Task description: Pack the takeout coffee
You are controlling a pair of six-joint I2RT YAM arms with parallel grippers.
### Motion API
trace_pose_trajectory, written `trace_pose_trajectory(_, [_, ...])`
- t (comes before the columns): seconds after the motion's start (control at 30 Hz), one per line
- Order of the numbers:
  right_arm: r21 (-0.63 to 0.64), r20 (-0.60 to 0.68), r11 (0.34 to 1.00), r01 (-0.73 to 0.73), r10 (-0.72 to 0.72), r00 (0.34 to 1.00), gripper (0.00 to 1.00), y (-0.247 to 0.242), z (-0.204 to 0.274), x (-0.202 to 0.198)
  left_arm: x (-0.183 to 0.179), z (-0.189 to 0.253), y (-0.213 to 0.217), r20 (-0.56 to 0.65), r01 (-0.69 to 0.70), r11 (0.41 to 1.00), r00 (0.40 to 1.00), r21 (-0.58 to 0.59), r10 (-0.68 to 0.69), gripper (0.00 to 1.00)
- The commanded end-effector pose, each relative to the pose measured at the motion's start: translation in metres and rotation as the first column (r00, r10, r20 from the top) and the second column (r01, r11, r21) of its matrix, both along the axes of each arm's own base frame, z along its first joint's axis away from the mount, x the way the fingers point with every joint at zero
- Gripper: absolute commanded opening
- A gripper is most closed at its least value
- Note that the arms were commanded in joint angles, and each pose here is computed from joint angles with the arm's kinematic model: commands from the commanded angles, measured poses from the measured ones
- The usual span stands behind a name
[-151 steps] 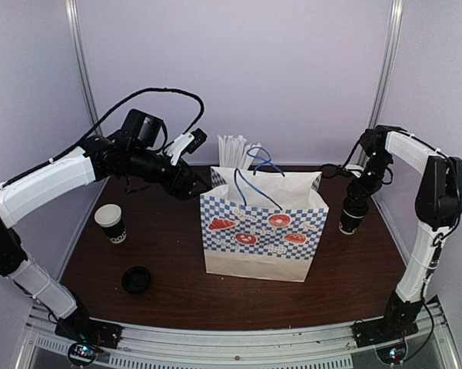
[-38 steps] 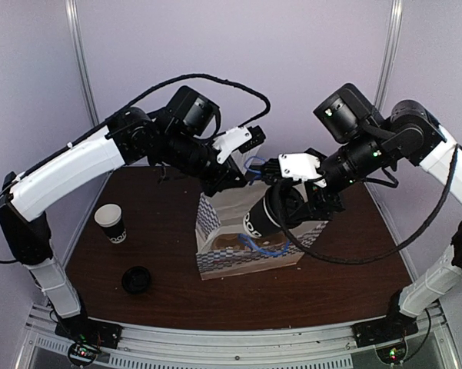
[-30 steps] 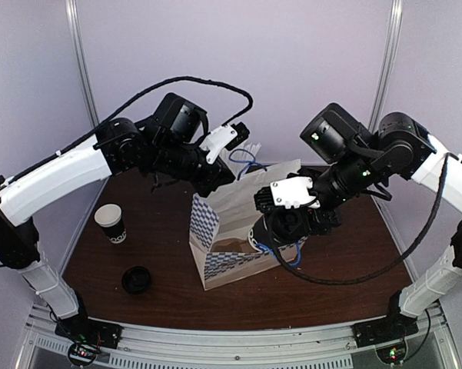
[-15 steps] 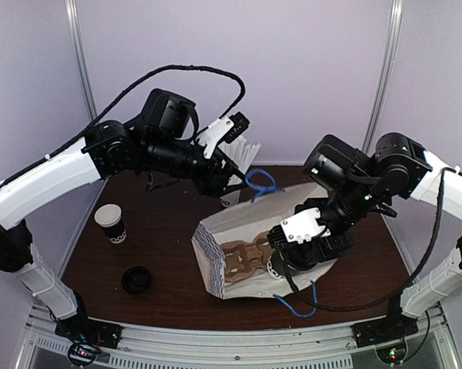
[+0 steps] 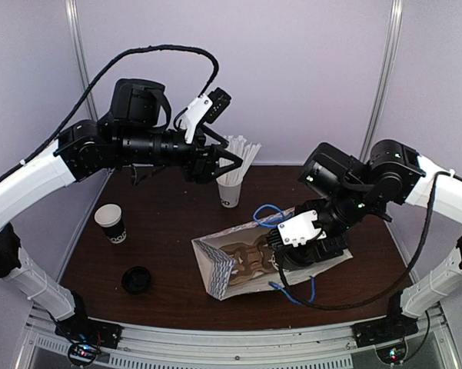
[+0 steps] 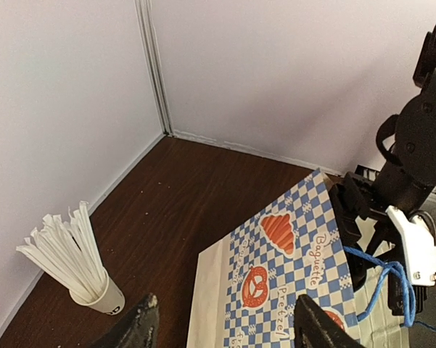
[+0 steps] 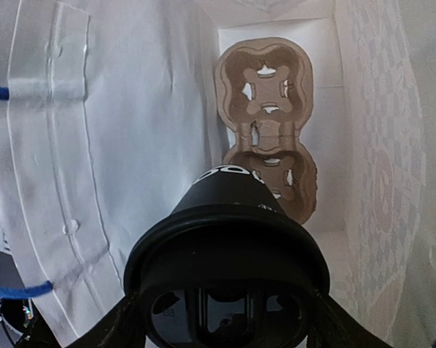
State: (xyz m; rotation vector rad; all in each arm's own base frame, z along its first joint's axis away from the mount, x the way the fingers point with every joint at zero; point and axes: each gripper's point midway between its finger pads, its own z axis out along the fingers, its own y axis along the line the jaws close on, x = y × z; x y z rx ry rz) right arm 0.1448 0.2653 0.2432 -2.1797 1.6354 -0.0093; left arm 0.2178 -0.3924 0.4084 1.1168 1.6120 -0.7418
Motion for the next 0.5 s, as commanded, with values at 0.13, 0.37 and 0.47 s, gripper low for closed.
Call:
trace_pose_trajectory(0.13, [0.010, 0.139, 0.998, 0.061, -0.062, 0.988, 0.52, 0.010, 0.002, 0.026, 0.009, -0.011, -0.009, 0.014, 0.006, 1.000, 1.000, -0.001, -0.006, 0.64])
trace_pose_trajectory(0.37, [-0.042, 0.100, 0.999, 0.020, -0.016, 0.995, 0.51, -0.001, -0.014, 0.011, 0.014, -0.019, -0.001, -0.009, -0.045, 0.998, 0.999, 0.035, 0.045, 0.70])
trace_pose_trajectory(0.47, [-0.039, 0.102, 0.999, 0.022, -0.018, 0.995, 0.51, -0.003, -0.019, 0.010, 0.034, -0.038, 0.014, -0.020, -0.175, 0.979, 0.984, 0.109, 0.178, 0.73])
